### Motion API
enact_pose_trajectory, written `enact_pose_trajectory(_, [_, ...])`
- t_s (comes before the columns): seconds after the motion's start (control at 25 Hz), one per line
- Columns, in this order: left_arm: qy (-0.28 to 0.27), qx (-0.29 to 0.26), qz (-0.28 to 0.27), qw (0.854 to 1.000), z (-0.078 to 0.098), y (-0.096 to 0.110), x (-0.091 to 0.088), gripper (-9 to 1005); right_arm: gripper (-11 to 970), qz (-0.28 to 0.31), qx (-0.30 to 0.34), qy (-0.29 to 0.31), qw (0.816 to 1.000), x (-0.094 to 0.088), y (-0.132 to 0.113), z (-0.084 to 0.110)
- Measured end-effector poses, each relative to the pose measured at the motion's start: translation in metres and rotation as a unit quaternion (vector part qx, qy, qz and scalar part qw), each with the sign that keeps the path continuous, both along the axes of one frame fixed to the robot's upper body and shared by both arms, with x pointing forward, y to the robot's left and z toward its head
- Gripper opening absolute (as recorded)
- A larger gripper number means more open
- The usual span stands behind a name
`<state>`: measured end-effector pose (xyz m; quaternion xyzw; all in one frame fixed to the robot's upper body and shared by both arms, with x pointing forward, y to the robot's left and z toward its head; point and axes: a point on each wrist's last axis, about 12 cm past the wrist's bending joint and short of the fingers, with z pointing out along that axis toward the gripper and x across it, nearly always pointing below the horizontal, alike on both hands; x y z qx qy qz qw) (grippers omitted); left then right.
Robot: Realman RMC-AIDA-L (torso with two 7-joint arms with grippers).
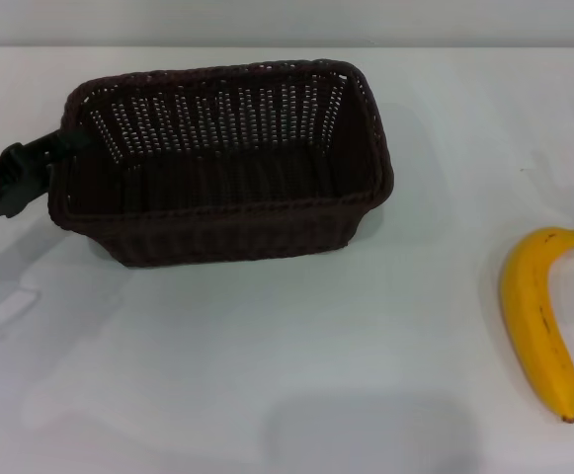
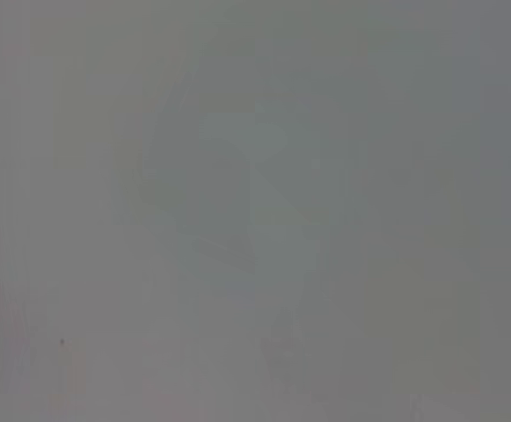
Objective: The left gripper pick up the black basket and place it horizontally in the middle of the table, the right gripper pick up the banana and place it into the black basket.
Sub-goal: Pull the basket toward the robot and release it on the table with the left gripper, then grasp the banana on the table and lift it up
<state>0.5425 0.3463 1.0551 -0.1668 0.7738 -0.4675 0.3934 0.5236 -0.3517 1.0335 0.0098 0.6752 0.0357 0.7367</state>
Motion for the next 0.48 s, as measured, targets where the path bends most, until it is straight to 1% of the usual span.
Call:
enact_pose_trajectory(0.12, [-0.008, 0.002, 0.001, 1.000, 0.002, 0.001, 0.001, 472, 857, 0.000, 0.000, 0.000, 1.000, 0.000, 0.000, 0.000])
enact_pose_trajectory(0.24, [-0.018, 0.012, 0.002, 1.000, 0.007, 0.006, 0.003, 604, 857, 0.002, 0.000, -0.001, 1.000, 0.001, 0.001, 0.001])
enact_pose_trajectory(0.36, [-0.037, 0.031, 0.003, 0.999, 0.014, 0.013, 0.005, 604, 857, 0.003, 0.001, -0.002, 1.000, 0.002, 0.002, 0.001])
enact_pose_trajectory(0.4, [-0.037, 0.031, 0.003, 0.999, 0.014, 0.013, 0.005, 604, 857, 0.003, 0.001, -0.002, 1.000, 0.002, 0.002, 0.001])
enact_pose_trajectory(0.48, [-0.055, 0.043, -0.003, 0.998, 0.018, 0.014, 0.006, 605, 857, 0.004, 0.001, -0.002, 1.000, 0.002, 0.003, 0.001])
